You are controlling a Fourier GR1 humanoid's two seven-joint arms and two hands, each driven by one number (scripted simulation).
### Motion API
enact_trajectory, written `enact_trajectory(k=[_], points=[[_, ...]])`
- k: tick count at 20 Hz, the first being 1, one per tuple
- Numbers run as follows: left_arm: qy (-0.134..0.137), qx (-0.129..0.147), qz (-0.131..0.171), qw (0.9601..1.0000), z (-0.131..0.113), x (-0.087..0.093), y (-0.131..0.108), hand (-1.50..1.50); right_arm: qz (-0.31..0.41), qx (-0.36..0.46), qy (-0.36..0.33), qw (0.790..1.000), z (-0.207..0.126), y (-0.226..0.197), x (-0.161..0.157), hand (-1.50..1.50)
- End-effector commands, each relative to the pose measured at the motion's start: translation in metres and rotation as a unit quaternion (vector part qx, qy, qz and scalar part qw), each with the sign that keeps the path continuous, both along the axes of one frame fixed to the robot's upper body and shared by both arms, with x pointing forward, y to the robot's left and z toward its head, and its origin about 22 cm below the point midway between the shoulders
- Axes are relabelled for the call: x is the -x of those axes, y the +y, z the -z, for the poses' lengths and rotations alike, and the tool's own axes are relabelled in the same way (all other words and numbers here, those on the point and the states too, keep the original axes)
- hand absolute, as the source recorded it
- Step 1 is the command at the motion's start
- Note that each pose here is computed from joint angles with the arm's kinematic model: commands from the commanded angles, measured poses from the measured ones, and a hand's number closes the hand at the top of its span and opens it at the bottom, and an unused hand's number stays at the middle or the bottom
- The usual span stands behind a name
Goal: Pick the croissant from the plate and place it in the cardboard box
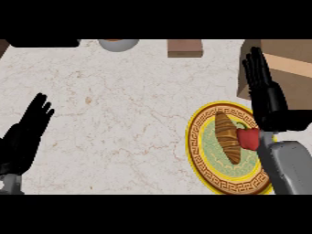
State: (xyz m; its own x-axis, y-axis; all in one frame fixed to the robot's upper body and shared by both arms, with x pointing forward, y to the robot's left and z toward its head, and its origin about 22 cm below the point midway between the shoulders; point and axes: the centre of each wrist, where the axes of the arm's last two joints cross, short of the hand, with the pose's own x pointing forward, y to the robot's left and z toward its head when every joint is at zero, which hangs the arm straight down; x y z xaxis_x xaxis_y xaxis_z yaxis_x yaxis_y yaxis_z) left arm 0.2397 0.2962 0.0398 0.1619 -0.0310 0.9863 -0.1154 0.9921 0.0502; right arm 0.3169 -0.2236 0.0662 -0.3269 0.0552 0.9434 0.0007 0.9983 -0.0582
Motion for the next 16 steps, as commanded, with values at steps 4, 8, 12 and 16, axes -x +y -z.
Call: enact_trajectory(k=[4, 8, 12, 16], points=[[0.000, -0.054, -0.052, 0.9972, 0.042, 0.015, 0.001, 0.00, 0.087, 0.056, -0.005, 0.995, -0.017, -0.039, 0.045, 1.50], [0.013, -0.058, -0.079, 0.9951, 0.039, 0.011, 0.004, 0.00, 0.176, 0.353, 0.090, 0.915, 0.012, -0.118, 0.061, 1.50], [0.016, -0.070, -0.076, 0.9945, 0.053, -0.003, 0.003, 0.00, 0.277, 0.224, 0.058, 0.933, 0.038, -0.080, 0.115, -1.50], [0.018, -0.058, -0.071, 0.9956, 0.067, 0.000, -0.014, 0.00, 0.278, 0.297, 0.055, 0.912, 0.012, -0.085, 0.148, -1.50]])
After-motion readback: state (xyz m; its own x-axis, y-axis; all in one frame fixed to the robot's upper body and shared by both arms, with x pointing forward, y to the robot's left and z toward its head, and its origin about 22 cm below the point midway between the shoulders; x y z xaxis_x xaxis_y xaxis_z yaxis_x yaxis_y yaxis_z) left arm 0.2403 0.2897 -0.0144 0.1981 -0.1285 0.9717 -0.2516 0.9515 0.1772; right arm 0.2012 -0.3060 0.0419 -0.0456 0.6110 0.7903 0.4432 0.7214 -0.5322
